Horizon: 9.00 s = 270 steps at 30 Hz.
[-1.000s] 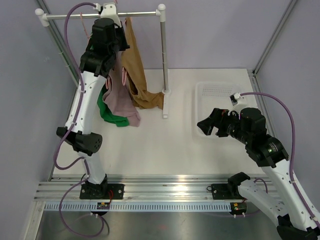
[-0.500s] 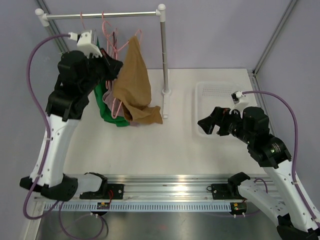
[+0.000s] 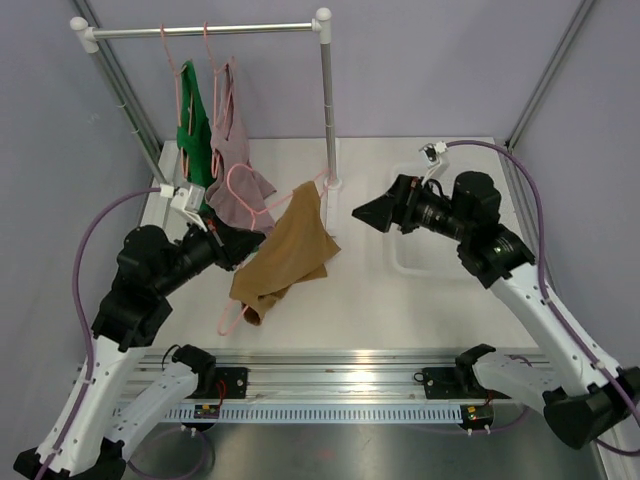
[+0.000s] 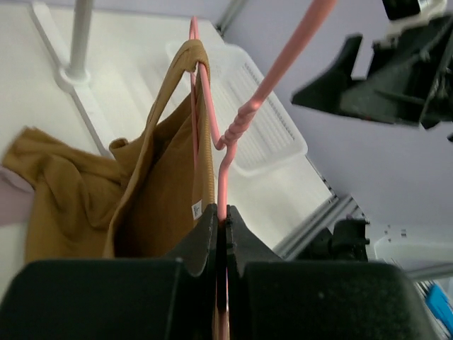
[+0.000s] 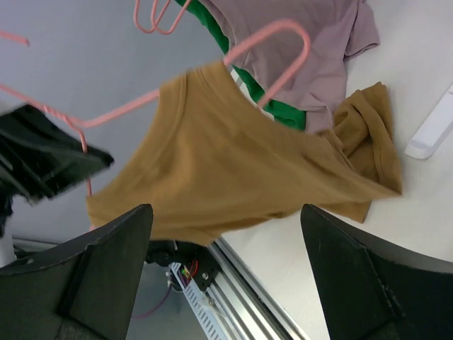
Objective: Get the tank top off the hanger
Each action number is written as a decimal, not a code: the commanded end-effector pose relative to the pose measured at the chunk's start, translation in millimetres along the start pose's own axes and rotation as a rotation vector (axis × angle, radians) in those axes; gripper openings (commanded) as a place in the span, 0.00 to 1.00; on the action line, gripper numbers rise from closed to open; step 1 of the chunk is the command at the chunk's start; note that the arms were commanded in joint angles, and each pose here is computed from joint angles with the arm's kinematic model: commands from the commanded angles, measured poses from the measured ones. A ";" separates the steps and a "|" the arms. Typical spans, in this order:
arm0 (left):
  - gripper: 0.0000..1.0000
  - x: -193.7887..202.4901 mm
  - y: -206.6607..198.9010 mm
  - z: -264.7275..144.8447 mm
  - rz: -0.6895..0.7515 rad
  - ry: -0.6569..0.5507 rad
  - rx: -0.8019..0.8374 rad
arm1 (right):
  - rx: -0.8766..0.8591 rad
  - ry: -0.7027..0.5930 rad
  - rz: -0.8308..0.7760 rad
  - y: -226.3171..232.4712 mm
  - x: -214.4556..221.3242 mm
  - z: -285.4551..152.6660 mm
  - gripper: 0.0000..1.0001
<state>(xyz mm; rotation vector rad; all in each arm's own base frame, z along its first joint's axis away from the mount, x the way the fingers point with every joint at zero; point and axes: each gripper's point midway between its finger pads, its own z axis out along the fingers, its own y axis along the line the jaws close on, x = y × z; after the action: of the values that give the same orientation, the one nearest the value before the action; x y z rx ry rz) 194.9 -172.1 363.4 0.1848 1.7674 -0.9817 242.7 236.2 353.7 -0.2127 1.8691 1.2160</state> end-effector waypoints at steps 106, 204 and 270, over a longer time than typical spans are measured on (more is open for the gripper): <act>0.00 -105.6 48.6 75.3 0.104 -0.127 -0.409 | 0.452 0.154 -0.172 -52.1 98.1 23.4 1.00; 0.99 -57.0 47.6 -50.5 0.110 -0.198 -0.440 | 0.746 0.208 -0.477 -84.6 54.8 43.5 0.00; 0.00 -212.2 207.3 132.9 0.285 -0.001 -0.739 | 0.172 0.044 -0.102 -44.5 15.1 -52.9 0.93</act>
<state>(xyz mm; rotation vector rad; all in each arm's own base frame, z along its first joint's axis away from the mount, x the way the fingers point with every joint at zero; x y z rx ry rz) 492.9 -60.6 372.7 -0.0502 2.0654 -0.0596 228.1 171.2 315.8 -0.2201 1.9940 0.9563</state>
